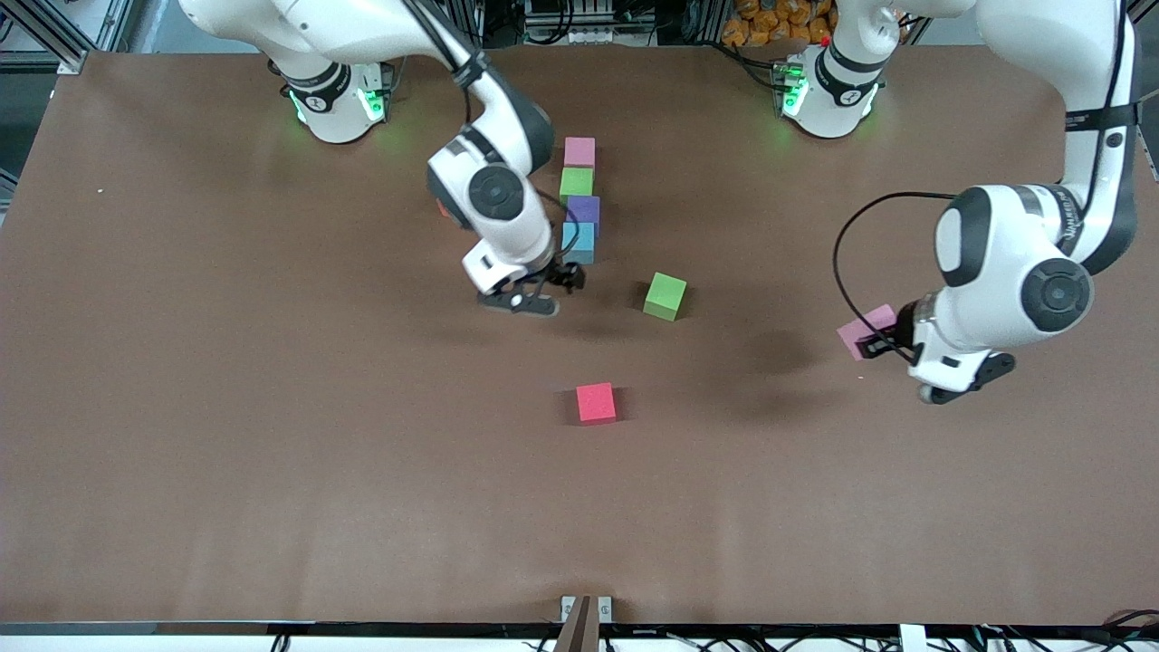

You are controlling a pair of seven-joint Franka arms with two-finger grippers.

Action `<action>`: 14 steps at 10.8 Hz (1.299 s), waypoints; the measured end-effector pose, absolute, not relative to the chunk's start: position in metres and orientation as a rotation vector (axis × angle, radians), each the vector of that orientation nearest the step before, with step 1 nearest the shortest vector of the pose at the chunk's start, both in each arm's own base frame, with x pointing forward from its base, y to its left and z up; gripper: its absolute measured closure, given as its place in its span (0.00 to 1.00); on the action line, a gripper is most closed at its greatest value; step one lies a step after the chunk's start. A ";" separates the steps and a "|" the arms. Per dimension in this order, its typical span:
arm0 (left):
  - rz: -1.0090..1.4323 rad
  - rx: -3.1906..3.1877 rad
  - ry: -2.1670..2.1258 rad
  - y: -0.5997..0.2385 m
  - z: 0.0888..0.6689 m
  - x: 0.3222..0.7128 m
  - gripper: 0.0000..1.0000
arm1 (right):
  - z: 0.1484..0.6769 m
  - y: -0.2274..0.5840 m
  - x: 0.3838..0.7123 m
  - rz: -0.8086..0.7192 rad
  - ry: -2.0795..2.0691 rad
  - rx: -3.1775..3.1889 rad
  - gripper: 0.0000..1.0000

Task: Arrange blocks into number 1
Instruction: 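Place cyan below purple with the right gripper while the left gripper carries pink, then set pink below cyan with the left gripper while the right gripper withdraws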

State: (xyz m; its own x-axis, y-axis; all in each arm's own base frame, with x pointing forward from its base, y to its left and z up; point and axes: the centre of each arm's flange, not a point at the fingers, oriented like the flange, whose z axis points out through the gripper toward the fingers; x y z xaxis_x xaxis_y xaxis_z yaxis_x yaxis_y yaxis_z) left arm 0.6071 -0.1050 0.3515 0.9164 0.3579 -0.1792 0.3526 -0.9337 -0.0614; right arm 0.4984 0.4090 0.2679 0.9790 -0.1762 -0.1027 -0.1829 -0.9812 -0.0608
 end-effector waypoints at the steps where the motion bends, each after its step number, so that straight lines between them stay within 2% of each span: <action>1: 0.286 -3.067 -0.494 -0.139 0.360 0.605 0.44 | 0.267 0.380 0.519 0.158 0.253 -3.060 0.00; 5: 0.223 -3.133 -0.209 -0.270 0.389 0.576 0.44 | 0.286 0.255 0.579 0.184 0.120 -3.136 0.00; 8: 0.238 -3.128 0.004 -0.351 0.381 0.536 0.44 | 0.302 0.162 0.599 0.177 0.004 -3.131 0.00; 11: 0.218 -3.117 0.153 -0.412 0.353 0.512 0.44 | 0.316 0.108 0.594 0.152 0.015 -3.128 0.00; 14: 0.184 -3.112 0.224 -0.456 0.320 0.488 0.44 | 0.307 0.110 0.556 0.042 -0.010 -3.126 0.00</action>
